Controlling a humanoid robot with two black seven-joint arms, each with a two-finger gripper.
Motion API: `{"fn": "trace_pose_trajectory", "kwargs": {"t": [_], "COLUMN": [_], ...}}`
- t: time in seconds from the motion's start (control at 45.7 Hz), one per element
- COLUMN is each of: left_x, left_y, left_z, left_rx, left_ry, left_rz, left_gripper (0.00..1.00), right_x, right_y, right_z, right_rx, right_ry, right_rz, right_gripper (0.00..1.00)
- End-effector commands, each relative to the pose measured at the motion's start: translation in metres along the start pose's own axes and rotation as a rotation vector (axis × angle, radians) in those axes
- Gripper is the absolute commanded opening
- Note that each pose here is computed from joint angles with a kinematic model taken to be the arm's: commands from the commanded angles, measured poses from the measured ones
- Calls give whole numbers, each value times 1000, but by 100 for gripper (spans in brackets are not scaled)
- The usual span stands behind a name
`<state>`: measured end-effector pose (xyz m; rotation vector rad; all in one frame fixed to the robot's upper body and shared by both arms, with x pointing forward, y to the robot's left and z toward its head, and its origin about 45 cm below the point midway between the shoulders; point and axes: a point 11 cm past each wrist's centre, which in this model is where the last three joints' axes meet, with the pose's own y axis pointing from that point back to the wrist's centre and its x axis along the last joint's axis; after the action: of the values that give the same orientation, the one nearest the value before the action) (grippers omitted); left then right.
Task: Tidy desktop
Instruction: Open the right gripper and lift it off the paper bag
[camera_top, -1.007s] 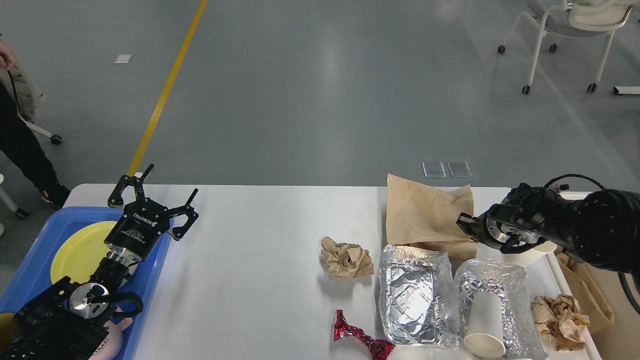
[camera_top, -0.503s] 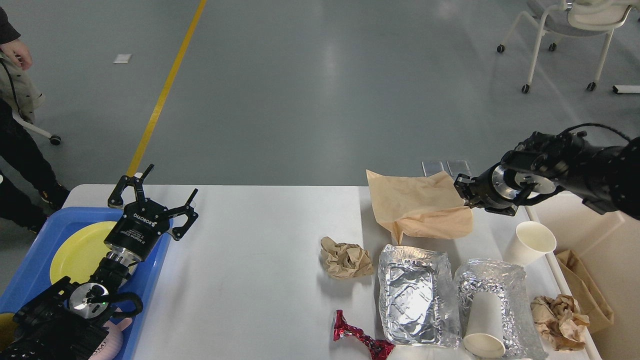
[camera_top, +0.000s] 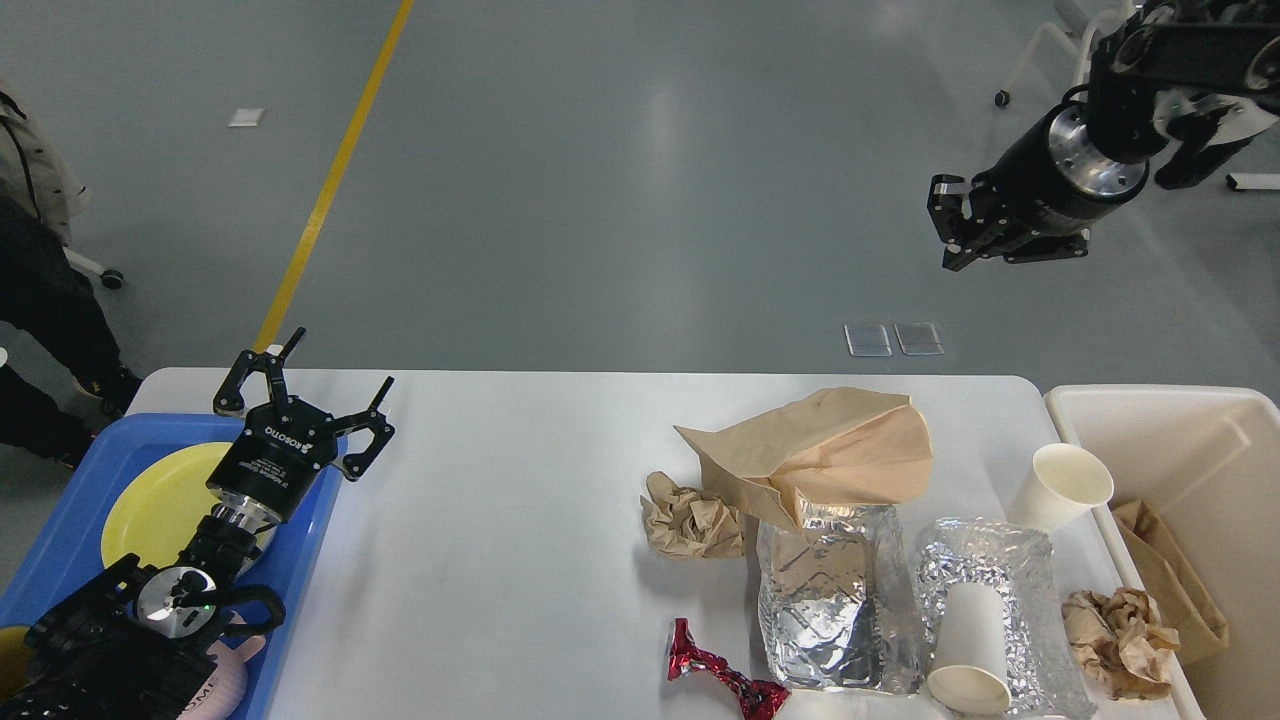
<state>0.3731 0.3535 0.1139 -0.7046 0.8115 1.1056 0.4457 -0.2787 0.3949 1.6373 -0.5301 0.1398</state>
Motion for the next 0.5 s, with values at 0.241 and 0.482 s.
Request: {"fn": "trace_pose_trajectory", "kwargs": {"t": [0.241,0.482], "left_x": [0,0], "left_y": [0,0], "left_z": [0,0], "left_rx": [1,1], "left_ry": [0,0], "left_rz": [0,0], "left_gripper": [99,99], "right_x": [37,36], "right_y": [169,190], "right_z": [-37,-40], "right_rx": [39,38], "right_ry": [174,184], "right_rz": [176,214], "right_gripper": [0,100]}}
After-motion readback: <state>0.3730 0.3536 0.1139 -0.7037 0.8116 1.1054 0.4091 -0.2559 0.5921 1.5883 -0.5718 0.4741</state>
